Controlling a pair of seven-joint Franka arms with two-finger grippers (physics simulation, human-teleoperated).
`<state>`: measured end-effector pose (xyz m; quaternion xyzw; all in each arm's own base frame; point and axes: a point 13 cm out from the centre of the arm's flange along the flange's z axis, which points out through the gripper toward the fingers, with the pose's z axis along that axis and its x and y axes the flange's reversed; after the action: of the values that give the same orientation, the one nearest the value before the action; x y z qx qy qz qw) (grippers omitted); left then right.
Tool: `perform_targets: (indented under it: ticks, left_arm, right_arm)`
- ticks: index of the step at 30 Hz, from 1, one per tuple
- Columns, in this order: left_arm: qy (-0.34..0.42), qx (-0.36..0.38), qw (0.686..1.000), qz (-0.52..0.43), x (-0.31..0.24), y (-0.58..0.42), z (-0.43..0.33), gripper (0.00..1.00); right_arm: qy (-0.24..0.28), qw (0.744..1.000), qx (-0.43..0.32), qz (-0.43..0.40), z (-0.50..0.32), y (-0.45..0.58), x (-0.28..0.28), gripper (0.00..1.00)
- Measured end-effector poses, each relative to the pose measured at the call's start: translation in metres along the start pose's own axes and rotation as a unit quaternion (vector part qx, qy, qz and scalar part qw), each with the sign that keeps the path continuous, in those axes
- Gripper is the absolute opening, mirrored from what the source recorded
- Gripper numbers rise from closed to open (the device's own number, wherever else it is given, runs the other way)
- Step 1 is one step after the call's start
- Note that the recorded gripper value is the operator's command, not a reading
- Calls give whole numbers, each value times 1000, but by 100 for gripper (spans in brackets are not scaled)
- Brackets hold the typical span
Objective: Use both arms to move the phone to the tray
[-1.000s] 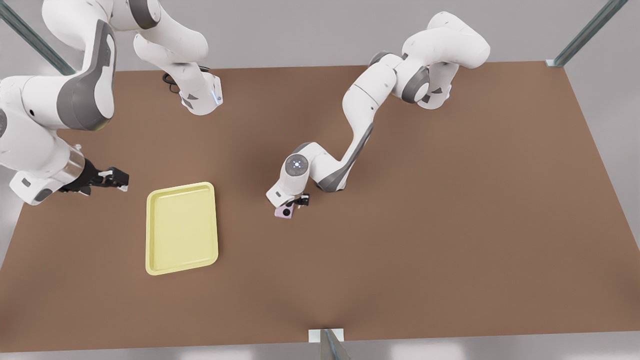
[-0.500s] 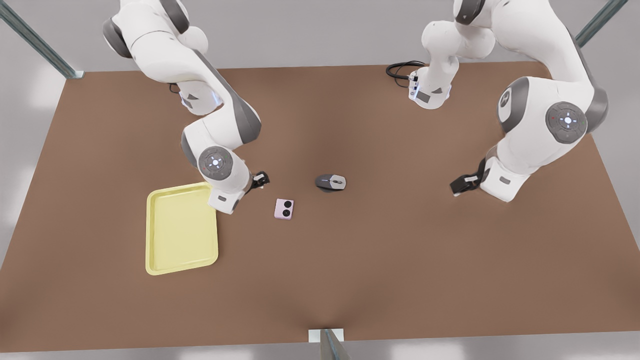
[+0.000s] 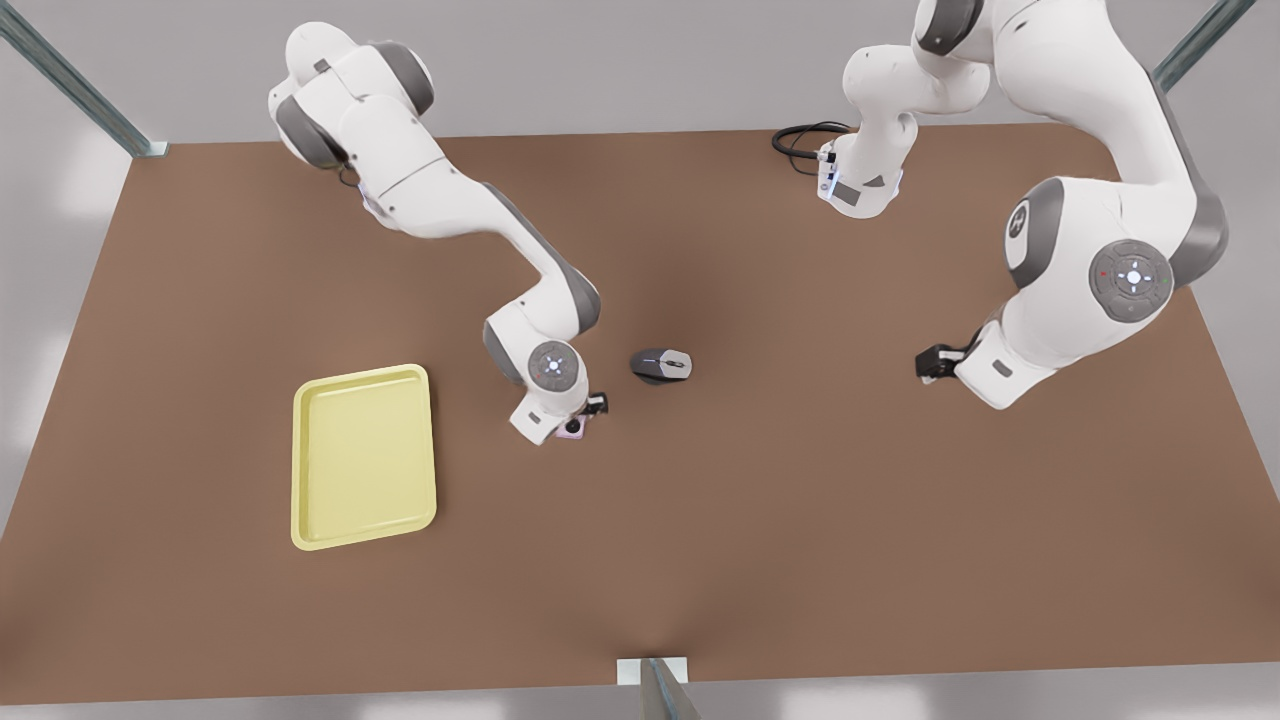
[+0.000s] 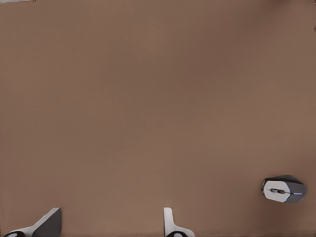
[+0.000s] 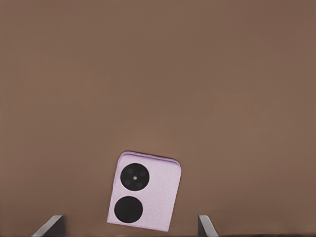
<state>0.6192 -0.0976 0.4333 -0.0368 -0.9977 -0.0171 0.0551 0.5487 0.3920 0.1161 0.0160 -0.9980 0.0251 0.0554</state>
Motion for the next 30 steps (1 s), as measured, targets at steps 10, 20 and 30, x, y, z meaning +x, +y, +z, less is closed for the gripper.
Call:
perform_targets:
  ticks: [10, 20, 30]
  left_arm:
    - [5, -1, 999, 48, -4, 1, 8, 100]
    - [8, -1, 997, 75, -5, 1, 12, 100]
    - [7, -1, 996, 90, -5, 1, 12, 100]
  right_arm:
    - [-24, 995, -22, 99, 52, -5, -6, 100]
    - [-42, 988, -38, 146, 70, -3, -9, 100]
    - [-42, 986, -36, 156, 83, -3, 5, 100]
